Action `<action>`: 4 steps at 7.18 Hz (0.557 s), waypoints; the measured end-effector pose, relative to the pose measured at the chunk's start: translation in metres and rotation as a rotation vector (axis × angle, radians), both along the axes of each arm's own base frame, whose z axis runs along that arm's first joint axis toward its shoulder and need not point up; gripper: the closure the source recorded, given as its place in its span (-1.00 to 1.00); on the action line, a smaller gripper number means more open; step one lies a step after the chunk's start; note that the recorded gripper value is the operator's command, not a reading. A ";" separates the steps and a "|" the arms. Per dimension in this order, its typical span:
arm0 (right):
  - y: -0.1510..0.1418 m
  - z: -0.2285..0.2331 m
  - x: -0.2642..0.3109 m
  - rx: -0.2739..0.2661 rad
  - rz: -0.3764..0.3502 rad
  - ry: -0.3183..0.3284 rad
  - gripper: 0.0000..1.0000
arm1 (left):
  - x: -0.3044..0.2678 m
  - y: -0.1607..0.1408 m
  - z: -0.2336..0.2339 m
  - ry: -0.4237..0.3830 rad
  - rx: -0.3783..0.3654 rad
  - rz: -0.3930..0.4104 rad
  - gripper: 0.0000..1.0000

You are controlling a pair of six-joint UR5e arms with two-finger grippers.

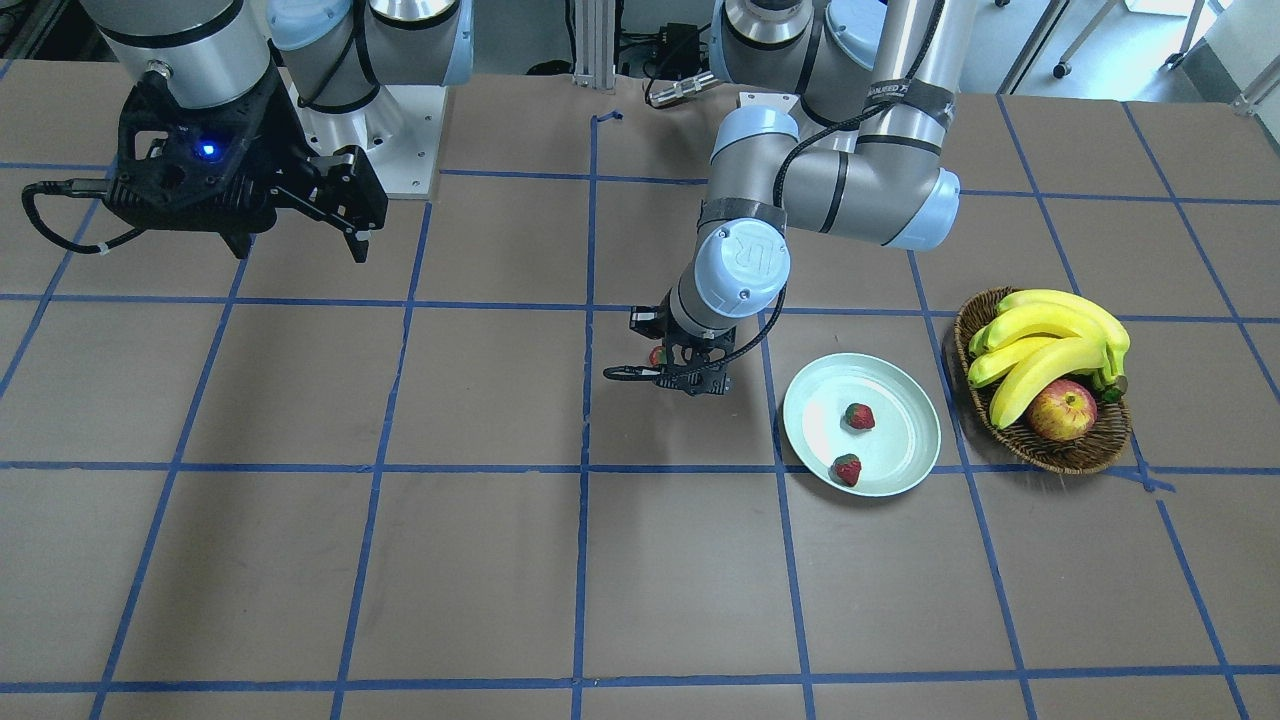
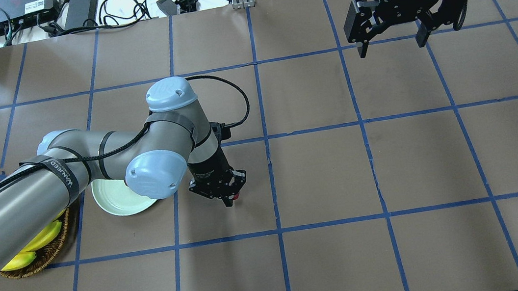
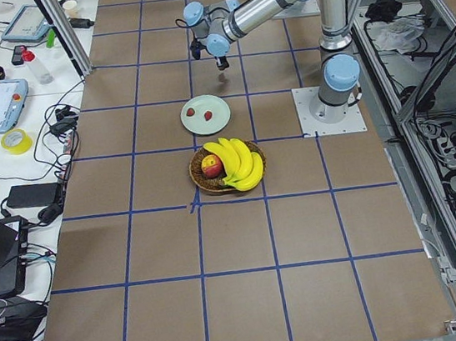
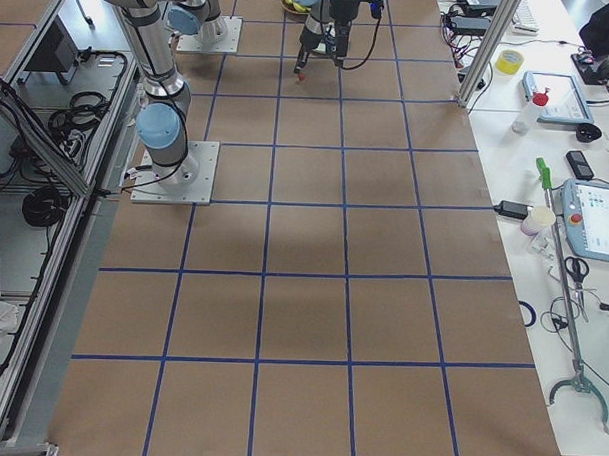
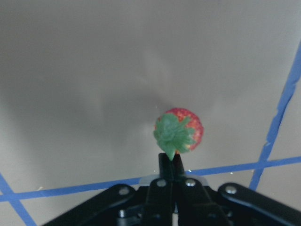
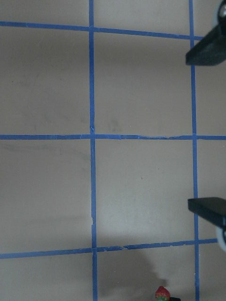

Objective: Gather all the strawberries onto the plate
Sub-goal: 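Carry the last strawberry over the plate and release it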

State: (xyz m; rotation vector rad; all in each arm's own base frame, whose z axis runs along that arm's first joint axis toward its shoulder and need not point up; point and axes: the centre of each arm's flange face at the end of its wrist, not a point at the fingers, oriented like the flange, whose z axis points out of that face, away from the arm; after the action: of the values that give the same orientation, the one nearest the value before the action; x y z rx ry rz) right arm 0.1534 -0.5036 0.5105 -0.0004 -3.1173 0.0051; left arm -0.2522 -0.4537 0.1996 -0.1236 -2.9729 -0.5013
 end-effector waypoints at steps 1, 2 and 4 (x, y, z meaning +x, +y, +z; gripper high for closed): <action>0.000 0.000 0.000 0.000 0.000 0.000 -1.00 | 0.003 -0.008 0.008 0.003 -0.026 -0.031 1.00; 0.000 0.000 0.000 0.000 0.001 0.000 -1.00 | 0.013 -0.022 0.019 -0.014 -0.057 -0.044 1.00; 0.000 0.000 0.000 0.000 0.001 0.000 -1.00 | 0.078 -0.066 0.043 -0.022 -0.100 -0.023 1.00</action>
State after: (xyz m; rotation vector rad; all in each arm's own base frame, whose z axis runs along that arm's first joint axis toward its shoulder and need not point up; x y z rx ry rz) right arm 0.1537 -0.5035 0.5104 0.0007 -3.1173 0.0050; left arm -0.1742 -0.5194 0.2429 -0.1635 -3.0220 -0.3594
